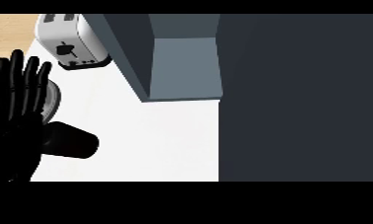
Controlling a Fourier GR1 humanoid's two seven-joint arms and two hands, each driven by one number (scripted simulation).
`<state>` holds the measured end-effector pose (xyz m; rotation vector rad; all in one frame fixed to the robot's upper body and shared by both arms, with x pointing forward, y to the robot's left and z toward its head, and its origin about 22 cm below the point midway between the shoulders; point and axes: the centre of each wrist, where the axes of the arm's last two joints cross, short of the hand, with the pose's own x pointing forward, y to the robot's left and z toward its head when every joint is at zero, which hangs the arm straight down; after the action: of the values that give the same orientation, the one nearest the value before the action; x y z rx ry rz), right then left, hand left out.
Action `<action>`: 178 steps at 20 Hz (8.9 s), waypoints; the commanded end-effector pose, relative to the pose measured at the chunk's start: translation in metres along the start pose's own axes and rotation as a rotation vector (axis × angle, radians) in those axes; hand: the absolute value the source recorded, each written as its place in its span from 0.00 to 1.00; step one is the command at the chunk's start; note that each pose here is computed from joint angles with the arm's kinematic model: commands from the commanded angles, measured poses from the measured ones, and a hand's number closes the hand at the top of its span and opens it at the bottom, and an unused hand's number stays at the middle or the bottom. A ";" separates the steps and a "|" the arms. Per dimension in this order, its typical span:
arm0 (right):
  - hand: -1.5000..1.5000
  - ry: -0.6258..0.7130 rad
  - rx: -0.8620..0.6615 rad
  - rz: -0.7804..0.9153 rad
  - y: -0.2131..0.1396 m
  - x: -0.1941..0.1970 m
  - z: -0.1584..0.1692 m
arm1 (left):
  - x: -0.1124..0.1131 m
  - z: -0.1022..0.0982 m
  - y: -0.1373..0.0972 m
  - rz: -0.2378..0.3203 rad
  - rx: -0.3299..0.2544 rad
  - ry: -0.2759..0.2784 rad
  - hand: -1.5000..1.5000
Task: Pick up the wine, place it into the cabinet and close the cabinet
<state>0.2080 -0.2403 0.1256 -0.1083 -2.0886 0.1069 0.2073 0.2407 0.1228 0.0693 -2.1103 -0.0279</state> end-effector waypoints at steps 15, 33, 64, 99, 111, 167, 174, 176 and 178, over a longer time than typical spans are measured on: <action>0.00 0.074 0.353 -0.242 0.026 0.055 0.049 | 0.024 -0.071 -0.059 0.041 0.299 0.283 0.00; 0.00 0.081 0.364 -0.252 0.008 0.115 0.063 | 0.075 -0.093 -0.112 0.036 0.347 0.343 0.00; 0.00 0.106 0.361 -0.261 0.011 0.135 0.069 | 0.101 -0.029 -0.045 -0.129 0.524 0.359 0.00; 0.00 0.090 0.361 -0.262 0.014 0.142 0.074 | -0.025 0.054 0.034 -0.128 0.600 0.569 0.00; 0.00 0.106 0.351 -0.274 0.014 0.142 0.074 | -0.066 0.073 0.065 -0.136 0.642 0.602 0.00; 0.00 0.095 0.367 -0.245 0.011 0.139 0.069 | -0.216 0.096 0.024 0.237 0.703 0.507 1.00; 0.00 0.092 0.369 -0.262 0.019 0.135 0.060 | -0.225 0.083 0.012 0.108 0.670 0.473 1.00; 0.00 0.092 0.365 -0.247 0.008 0.134 0.062 | -0.220 0.098 0.021 0.136 0.586 0.427 1.00; 0.00 0.113 0.371 -0.245 0.013 0.138 0.062 | -0.218 0.116 0.023 0.196 0.458 0.447 1.00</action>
<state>0.1281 -0.2052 0.1812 0.2694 -1.8642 0.3286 0.2272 0.2802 -0.1186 0.2449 -1.5965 0.6490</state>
